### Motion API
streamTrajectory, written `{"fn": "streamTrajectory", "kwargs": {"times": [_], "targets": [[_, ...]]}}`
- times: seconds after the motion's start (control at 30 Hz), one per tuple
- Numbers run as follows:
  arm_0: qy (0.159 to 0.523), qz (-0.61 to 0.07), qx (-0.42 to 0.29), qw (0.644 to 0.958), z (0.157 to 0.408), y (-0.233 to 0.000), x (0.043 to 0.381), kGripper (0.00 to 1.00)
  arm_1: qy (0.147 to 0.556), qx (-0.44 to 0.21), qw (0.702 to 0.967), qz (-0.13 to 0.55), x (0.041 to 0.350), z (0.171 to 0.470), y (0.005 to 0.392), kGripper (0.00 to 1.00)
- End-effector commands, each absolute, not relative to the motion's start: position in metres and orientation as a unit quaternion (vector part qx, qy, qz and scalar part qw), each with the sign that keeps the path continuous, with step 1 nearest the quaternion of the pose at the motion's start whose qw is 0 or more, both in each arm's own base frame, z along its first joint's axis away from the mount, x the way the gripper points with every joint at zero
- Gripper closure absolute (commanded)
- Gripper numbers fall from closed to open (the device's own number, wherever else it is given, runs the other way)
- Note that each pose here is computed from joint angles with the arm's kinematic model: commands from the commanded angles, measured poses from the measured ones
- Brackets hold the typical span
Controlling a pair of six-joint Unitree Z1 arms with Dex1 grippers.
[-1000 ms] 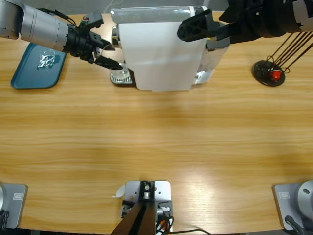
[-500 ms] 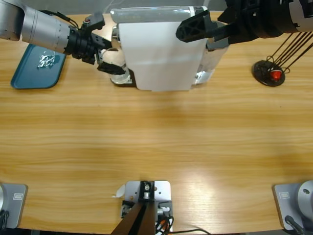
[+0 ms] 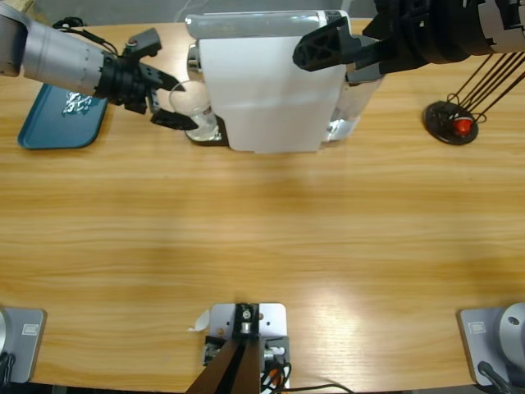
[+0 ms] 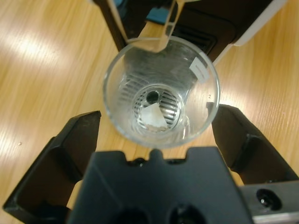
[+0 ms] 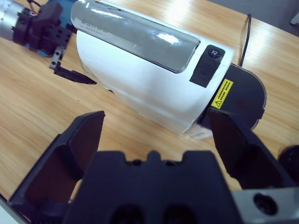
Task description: Pour coffee
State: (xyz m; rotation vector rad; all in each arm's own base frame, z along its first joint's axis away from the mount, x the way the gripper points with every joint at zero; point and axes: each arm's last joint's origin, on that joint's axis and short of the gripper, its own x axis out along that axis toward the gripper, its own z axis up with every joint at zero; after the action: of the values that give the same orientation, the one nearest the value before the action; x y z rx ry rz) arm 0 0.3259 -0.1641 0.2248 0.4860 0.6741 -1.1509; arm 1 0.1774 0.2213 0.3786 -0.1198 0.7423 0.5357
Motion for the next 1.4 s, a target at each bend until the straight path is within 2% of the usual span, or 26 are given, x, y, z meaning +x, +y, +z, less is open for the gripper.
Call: {"fn": "streamTrajectory", "kwargs": {"times": [0.03,0.13,0.17,0.2,0.23,0.27,0.3,0.43,0.5,0.63,0.97,1.4], "targets": [[0.322,-0.493,0.208,0.781,0.24,-0.13,0.299,0.0,0.369,-0.074,0.891,0.255,0.183,0.374,0.224,0.0],[0.341,-0.444,0.208,0.802,0.244,-0.108,0.286,0.004,0.365,-0.128,0.887,0.252,0.186,0.384,0.225,0.001],[0.348,-0.432,0.2,0.808,0.247,-0.103,0.282,0.004,0.36,-0.141,0.889,0.244,0.188,0.392,0.225,0.024],[0.353,-0.422,0.192,0.812,0.251,-0.099,0.277,0.004,0.356,-0.144,0.892,0.238,0.191,0.398,0.222,0.116],[0.356,-0.415,0.185,0.816,0.255,-0.098,0.271,0.006,0.353,-0.138,0.895,0.236,0.194,0.402,0.22,0.385],[0.358,-0.413,0.179,0.818,0.259,-0.098,0.262,0.009,0.349,-0.127,0.899,0.23,0.197,0.405,0.219,0.746],[0.362,-0.413,0.174,0.817,0.259,-0.097,0.255,0.009,0.347,-0.118,0.904,0.218,0.2,0.406,0.218,0.985],[0.389,-0.389,0.177,0.816,0.252,-0.09,0.239,0.009,0.356,-0.101,0.907,0.201,0.214,0.404,0.22,1.0],[0.393,-0.385,0.168,0.818,0.254,-0.09,0.234,0.01,0.381,-0.089,0.898,0.201,0.224,0.406,0.211,1.0],[0.395,-0.427,0.178,0.794,0.253,-0.113,0.213,0.013,0.412,-0.068,0.886,0.2,0.245,0.419,0.212,1.0],[0.415,-0.418,0.185,0.787,0.243,-0.113,0.212,0.009,0.482,-0.05,0.849,0.211,0.296,0.416,0.233,1.0],[0.412,-0.412,0.184,0.792,0.245,-0.107,0.204,0.0,0.506,-0.056,0.836,0.203,0.303,0.405,0.235,1.0]]}}
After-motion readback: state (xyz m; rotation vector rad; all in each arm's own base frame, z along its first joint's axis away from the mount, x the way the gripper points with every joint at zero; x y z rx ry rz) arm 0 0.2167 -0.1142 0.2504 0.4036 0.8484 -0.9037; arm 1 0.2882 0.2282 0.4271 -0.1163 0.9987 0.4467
